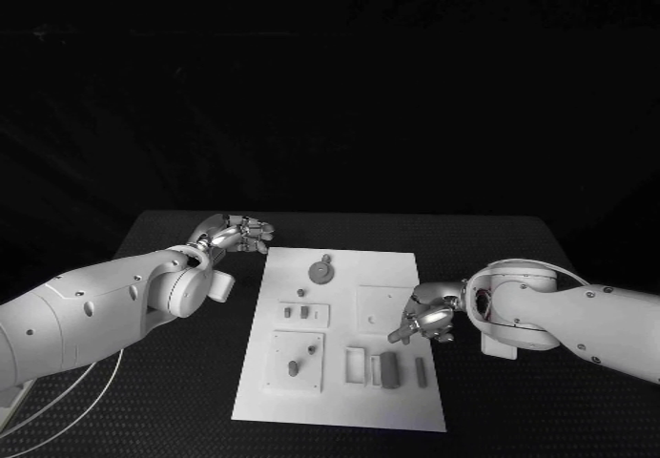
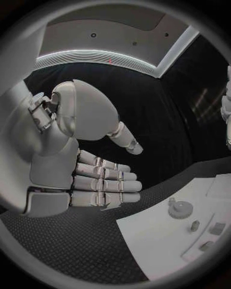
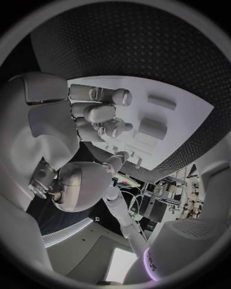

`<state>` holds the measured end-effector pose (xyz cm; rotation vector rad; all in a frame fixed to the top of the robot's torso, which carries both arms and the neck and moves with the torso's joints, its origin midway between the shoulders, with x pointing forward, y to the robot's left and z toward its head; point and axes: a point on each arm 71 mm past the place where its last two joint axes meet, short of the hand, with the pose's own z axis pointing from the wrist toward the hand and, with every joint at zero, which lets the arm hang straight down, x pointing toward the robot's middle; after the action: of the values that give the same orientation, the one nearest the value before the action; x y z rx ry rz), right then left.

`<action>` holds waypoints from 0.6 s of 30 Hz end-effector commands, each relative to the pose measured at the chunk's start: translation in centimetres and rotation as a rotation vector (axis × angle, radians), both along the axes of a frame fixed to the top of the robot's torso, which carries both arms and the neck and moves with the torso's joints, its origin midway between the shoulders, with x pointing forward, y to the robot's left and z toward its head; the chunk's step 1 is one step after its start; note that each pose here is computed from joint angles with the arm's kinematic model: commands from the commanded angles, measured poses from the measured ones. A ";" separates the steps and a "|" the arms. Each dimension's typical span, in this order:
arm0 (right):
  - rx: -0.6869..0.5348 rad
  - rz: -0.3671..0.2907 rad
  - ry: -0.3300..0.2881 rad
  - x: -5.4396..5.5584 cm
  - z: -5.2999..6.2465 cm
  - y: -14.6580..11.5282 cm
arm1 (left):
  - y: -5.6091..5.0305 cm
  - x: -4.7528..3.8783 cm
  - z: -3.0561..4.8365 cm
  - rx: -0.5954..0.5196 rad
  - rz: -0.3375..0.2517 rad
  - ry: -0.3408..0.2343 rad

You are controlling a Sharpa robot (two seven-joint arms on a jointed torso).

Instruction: Assemble the parts on the task board

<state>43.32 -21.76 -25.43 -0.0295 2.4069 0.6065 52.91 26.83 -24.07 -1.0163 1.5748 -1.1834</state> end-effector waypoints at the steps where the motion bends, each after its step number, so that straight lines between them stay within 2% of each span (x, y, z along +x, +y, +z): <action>1: -0.067 -0.033 0.073 -0.5 -0.7 -0.7 | -0.6 -0.14 0.05 -0.021 -0.045 0.001; 13: -0.074 -0.032 0.133 -1.6 -2.3 0.0 | -0.9 -0.20 0.03 -0.020 -0.067 0.000; 18: -0.086 -0.045 0.153 -1.8 -2.9 0.5 | -1.0 -0.21 0.02 -0.012 -0.074 -0.001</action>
<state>41.64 -21.22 -28.06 0.0146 2.5415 0.5283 52.76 26.28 -24.13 -0.9982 1.6050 -1.2161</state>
